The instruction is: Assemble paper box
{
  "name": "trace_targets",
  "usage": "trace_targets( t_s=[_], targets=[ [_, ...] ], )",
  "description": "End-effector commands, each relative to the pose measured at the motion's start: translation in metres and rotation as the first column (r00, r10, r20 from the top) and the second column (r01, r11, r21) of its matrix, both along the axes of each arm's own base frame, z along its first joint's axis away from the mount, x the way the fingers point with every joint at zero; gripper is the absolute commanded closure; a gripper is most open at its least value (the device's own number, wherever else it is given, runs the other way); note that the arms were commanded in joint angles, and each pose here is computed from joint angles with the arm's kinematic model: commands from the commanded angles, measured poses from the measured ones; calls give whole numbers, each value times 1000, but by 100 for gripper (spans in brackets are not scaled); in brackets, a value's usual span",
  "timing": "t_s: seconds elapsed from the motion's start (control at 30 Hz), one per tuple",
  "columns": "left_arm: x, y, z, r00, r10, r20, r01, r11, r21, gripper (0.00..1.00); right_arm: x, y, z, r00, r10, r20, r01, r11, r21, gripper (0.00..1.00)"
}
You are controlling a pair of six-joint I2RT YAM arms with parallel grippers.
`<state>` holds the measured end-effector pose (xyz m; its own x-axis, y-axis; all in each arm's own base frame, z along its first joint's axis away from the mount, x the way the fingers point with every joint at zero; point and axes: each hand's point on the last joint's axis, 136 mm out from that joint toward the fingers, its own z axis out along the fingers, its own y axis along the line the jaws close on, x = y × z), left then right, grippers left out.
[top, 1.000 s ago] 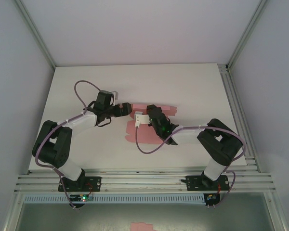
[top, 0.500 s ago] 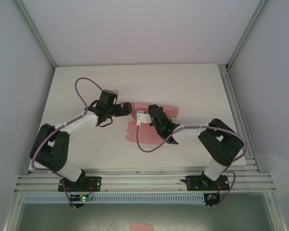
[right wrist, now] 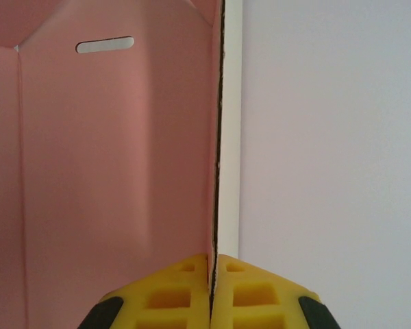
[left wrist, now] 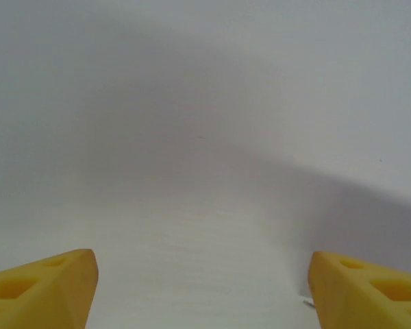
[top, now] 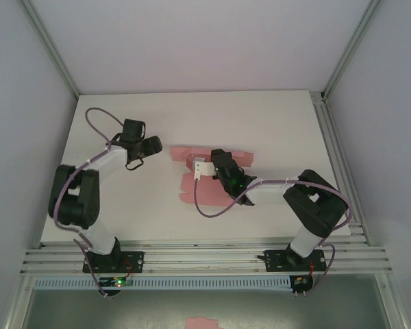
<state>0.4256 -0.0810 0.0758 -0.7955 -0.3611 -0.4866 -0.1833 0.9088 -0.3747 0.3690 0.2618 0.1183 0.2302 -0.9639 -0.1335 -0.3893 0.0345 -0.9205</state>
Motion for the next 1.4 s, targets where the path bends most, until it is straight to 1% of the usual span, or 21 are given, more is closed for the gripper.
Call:
trace_targets(
  t_s=[0.0, 0.07, 0.13, 0.2, 0.27, 0.37, 0.4, 0.47, 0.57, 0.7, 0.77, 0.8, 0.87, 1.0, 1.03, 1.17, 1.23, 1.3, 1.37],
  targets=[
    [19, -34, 19, 985, -142, 95, 152, 982, -113, 27, -6, -7, -10, 999, 4, -42, -4, 1000, -11, 100],
    [17, -50, 20, 968, -222, 118, 239, 958, -157, 35, -6, -8, -10, 999, -4, -40, 4, 1000, -13, 100],
    [9, -67, 24, 940, -301, 158, 328, 926, -189, 37, -5, -9, -10, 999, -14, -37, 14, 1000, -19, 100],
    [-5, -84, 29, 899, -386, 206, 424, 883, -198, 38, -4, -10, -12, 999, -20, -35, 20, 1000, -23, 100],
    [-21, -99, 35, 843, -467, 266, 522, 830, -196, 38, -5, -10, -11, 999, -22, -34, 21, 1000, -20, 100],
    [-45, -116, 45, 771, -540, 336, 621, 753, -216, 40, -4, -11, -10, 999, -38, -36, 38, 999, -12, 100],
    [-52, -121, 47, 747, -562, 354, 652, 725, -224, 40, -3, -11, -9, 999, -40, -34, 40, 999, -10, 100],
    [-64, -130, 47, 716, -597, 361, 688, 690, -225, 42, -3, -11, -9, 998, -44, -38, 44, 999, -2, 100],
    [-78, -140, 41, 693, -641, 330, 715, 669, -203, 44, -2, -11, -11, 998, -51, -42, 51, 999, -7, 100],
    [-90, -146, 41, 697, -642, 318, 710, 678, -189, 44, -1, -15, -14, 997, -65, -42, 64, 998, -23, 100],
    [-94, -145, 43, 711, -619, 335, 693, 697, -184, 41, -1, -15, -14, 997, -66, -44, 66, 998, -19, 100],
    [-97, -144, 44, 710, -613, 346, 692, 698, -183, 38, -1, -16, -15, 997, -68, -47, 67, 998, -20, 100],
    [-105, -145, 44, 702, -615, 359, 698, 694, -177, 33, -1, -16, -15, 997, -67, -46, 66, 998, -23, 100],
    [-110, -151, 41, 668, -647, 367, 729, 668, -150, 32, -1, -14, -14, 997, -60, -44, 59, 998, -22, 100],
    [-107, -153, 40, 665, -651, 366, 732, 666, -144, 33, -1, -14, -13, 997, -58, -43, 58, 998, -20, 100],
    [-88, -154, 37, 685, -643, 342, 712, 691, -127, 36, -2, -14, -13, 997, -60, -45, 59, 998, -16, 100],
    [-79, -154, 38, 693, -634, 343, 699, 707, -108, 41, -3, -15, -11, 997, -63, -42, 62, 998, -9, 100],
    [-66, -149, 35, 734, -598, 322, 651, 755, -80, 47, -5, -14, -9, 997, -55, -46, 56, 998, 2, 100],
    [-58, -149, 33, 758, -571, 315, 618, 783, -71, 49, -7, -12, -9, 997, -44, -62, 45, 999, 8, 100]
  ],
)
